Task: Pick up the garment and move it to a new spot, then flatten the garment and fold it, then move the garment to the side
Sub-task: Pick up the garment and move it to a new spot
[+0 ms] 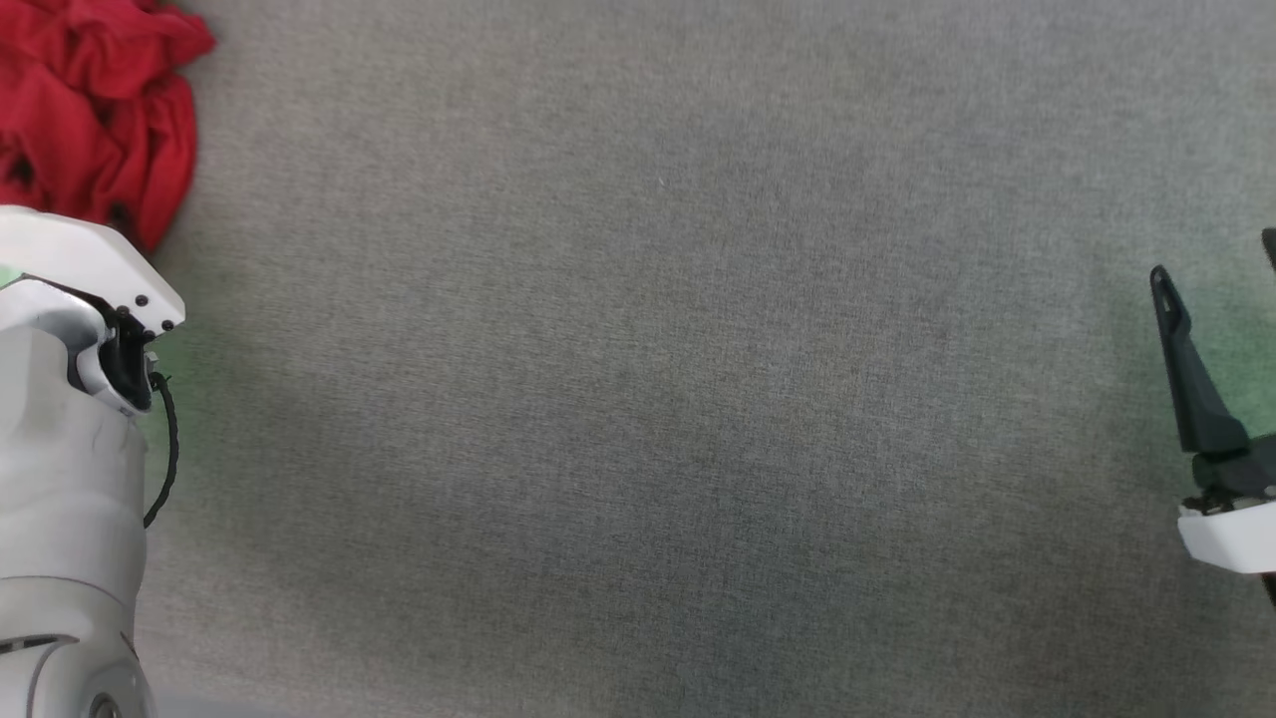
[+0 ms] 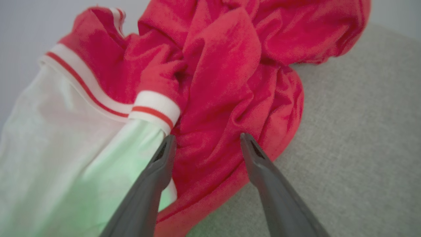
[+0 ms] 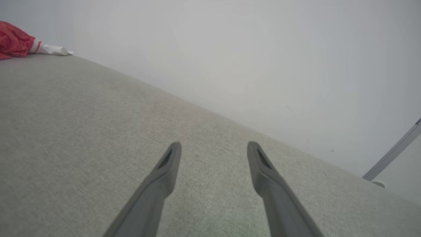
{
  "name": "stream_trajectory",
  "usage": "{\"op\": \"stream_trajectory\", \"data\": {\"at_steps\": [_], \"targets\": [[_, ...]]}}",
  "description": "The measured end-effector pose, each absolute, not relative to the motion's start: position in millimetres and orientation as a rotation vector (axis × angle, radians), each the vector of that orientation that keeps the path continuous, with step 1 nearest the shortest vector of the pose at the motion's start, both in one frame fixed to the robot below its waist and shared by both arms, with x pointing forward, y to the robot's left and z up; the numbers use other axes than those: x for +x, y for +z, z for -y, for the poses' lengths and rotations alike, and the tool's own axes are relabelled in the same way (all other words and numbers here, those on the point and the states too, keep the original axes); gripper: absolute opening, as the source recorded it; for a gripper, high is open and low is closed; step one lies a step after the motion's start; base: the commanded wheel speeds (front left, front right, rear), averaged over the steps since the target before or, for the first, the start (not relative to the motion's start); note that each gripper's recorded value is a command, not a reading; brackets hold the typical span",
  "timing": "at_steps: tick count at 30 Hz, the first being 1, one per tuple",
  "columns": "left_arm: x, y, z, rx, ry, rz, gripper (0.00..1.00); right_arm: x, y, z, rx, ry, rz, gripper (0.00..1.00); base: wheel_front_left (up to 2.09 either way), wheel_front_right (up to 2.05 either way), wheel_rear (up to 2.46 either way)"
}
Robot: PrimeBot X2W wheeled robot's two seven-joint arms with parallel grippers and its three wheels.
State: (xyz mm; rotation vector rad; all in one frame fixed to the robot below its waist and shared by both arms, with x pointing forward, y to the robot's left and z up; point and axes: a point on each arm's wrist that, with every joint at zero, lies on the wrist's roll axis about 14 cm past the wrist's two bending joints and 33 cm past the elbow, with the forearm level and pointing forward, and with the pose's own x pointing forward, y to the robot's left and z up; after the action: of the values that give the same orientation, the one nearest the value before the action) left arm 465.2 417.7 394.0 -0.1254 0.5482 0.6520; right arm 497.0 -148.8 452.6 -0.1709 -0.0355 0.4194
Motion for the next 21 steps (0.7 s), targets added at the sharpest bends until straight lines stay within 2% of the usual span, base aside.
{"op": "stream_trajectory", "data": {"at_steps": [7, 12, 13, 14, 21], "targets": [[461.4, 360.6, -407.9, -0.16, 0.667, -0.739, 1.0, 501.6, 442.2, 151.6, -0.181, 0.428, 0.021, 1.0, 0.0, 0.0, 0.0], [460.5, 356.3, -405.0, -0.205, 0.677, -0.781, 1.0, 501.9, 441.3, 150.2, -0.178, 0.433, 0.021, 1.0, 0.0, 0.0, 0.0], [460.8, 355.7, -403.6, -0.209, 0.671, -0.786, 0.63, 501.8, 441.4, 150.1, -0.178, 0.433, 0.021, 1.0, 0.0, 0.0, 0.0], [461.1, 356.3, -403.4, -0.221, 0.675, -0.777, 0.0, 501.8, 441.6, 150.0, -0.178, 0.433, 0.021, 1.0, 0.0, 0.0, 0.0], [465.3, 382.6, -419.2, -0.183, 0.69, -0.641, 0.0, 502.3, 452.7, 151.2, -0.179, 0.42, 0.045, 1.0, 0.0, 0.0, 0.0]]}}
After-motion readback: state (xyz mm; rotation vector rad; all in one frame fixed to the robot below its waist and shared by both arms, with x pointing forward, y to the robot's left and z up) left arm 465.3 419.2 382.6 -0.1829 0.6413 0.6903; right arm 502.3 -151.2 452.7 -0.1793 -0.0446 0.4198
